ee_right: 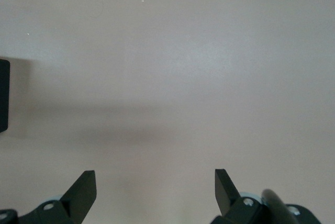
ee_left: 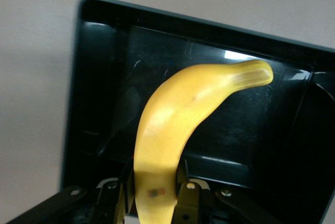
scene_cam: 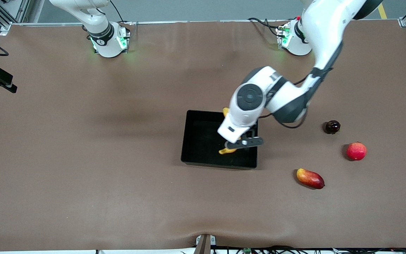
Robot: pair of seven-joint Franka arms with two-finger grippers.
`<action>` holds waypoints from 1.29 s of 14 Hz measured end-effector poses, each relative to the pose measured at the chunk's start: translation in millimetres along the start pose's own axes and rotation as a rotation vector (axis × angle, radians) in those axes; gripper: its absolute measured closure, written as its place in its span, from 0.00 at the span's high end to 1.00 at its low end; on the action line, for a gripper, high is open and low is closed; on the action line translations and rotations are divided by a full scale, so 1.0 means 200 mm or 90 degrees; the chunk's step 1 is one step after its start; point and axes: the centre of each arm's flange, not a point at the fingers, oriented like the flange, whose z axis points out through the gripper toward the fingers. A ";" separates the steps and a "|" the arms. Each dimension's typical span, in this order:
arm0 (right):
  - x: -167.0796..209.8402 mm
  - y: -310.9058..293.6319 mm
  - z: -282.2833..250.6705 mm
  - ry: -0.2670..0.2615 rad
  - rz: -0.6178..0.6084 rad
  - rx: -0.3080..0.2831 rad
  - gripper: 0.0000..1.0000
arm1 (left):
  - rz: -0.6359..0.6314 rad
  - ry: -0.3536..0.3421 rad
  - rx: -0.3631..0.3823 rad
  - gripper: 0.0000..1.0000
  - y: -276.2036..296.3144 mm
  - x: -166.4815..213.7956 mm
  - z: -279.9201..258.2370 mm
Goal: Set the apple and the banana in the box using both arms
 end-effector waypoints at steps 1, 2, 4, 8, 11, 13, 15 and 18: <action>0.00 0.00 0.00 0.000 0.000 0.000 1.00 | 0.004 0.005 -0.014 0.34 0.05 -0.01 0.05; 0.00 0.00 0.00 0.000 0.000 0.000 1.00 | 0.006 0.010 -0.031 0.34 0.10 -0.03 0.09; 0.00 0.00 0.00 0.000 0.000 0.000 1.00 | 0.008 0.018 -0.059 0.34 0.17 -0.05 0.16; 0.00 0.00 0.00 0.000 0.000 0.000 1.00 | 0.024 0.048 -0.062 0.34 0.26 -0.08 0.34; 0.00 0.00 0.00 0.000 0.000 0.000 1.00 | 0.033 0.057 -0.047 0.34 0.30 -0.11 0.49; 0.00 0.00 0.00 0.000 0.000 0.000 1.00 | 0.033 0.049 -0.044 0.34 0.30 -0.11 0.57; 0.00 0.00 0.00 0.000 0.000 0.000 1.00 | 0.032 0.047 -0.046 0.34 0.29 -0.10 0.63; 0.00 0.00 0.00 0.000 0.000 0.000 1.00 | 0.029 0.051 -0.050 0.59 0.29 -0.08 0.63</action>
